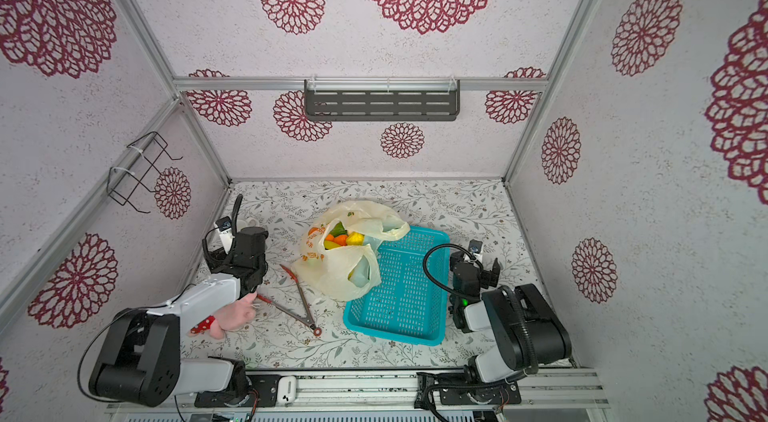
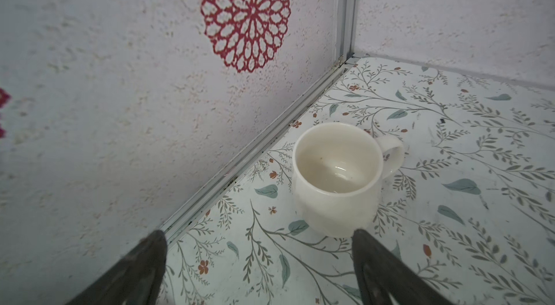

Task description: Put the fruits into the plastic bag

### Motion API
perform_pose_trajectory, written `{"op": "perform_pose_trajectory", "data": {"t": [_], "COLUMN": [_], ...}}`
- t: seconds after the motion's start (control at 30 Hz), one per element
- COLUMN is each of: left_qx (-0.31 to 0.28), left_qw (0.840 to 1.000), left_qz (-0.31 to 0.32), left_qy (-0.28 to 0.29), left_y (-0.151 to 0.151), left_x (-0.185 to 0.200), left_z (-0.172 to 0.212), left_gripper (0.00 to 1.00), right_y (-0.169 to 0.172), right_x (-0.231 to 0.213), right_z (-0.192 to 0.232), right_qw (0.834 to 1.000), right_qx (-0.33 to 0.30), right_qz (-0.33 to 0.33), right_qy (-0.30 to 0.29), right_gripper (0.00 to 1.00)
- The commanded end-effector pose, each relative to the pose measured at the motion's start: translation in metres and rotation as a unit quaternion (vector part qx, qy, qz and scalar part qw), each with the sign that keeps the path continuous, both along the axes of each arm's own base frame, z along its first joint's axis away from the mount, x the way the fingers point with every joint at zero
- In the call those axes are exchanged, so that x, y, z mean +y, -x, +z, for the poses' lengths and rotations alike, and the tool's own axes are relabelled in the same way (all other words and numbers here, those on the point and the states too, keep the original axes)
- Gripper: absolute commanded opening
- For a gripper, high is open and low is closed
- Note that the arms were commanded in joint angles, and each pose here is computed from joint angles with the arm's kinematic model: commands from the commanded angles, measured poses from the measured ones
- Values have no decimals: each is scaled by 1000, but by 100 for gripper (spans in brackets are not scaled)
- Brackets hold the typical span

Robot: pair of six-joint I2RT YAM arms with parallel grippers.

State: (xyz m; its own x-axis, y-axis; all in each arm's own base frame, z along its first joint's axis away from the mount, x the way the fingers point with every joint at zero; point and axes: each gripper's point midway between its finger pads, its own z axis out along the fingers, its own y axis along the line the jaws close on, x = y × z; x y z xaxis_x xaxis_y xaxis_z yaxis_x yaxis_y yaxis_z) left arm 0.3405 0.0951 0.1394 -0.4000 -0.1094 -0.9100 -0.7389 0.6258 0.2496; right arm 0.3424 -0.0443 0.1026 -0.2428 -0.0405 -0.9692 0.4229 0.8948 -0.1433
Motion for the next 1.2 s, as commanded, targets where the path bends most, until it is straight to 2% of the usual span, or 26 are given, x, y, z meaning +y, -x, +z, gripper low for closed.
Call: {"op": "perform_pose_trajectory", "data": {"t": [0.0,0.03,0.07,0.17,0.23,0.33,0.4,0.47,0.53,0.6,0.63,0.7,0.77,0.87,1.17], "left_qx": [-48,-58,-60,-66,-68,-24,-20,-41,-99,-91,-112,-149,-116,-132,-124], "left_qw": [999,998,998,997,994,991,987,987,980,980,977,971,973,970,972], "left_qz": [0,-14,-24,-49,-90,-129,-158,-156,-174,-168,-167,-186,-190,-194,-190], "left_qy": [1,5,10,10,11,27,24,1,-2,59,68,38,67,56,58], "left_y": [-5,-8,-11,-23,-38,-57,-61,-59,-59,-54,-49,-48,-50,-51,-51], "left_x": [2,0,-1,-4,-12,-17,-20,-14,-6,5,10,7,4,6,6], "left_z": [7,7,7,7,7,-4,-4,2,0,-9,-12,-11,-18,-15,-17], "left_gripper": [98,98,98,98,98,98,98,98,98,98,98,98,97,98,98], "right_y": [-17,-21,-23,-30,-29,-29,-29,-29,-29,-29,-29,-29,-29,-28,-29], "right_x": [22,22,20,8,7,7,6,6,6,6,6,5,5,5,6], "right_z": [22,21,14,11,11,12,12,13,13,13,13,13,13,14,13], "right_qw": [992,992,994,994,993,993,993,993,993,993,993,993,994,994,995], "right_qx": [-61,-64,-39,-31,-34,-37,-37,-40,-41,-40,-40,-40,-40,-41,-38], "right_qz": [107,108,101,87,90,91,90,91,91,90,90,88,87,84,77], "right_qy": [-30,-19,-35,-59,-64,-63,-63,-63,-62,-63,-63,-61,-61,-59,-51], "right_gripper": [99,99,99,99,99,99,99,99,99,99,99,99,99,99,99]}}
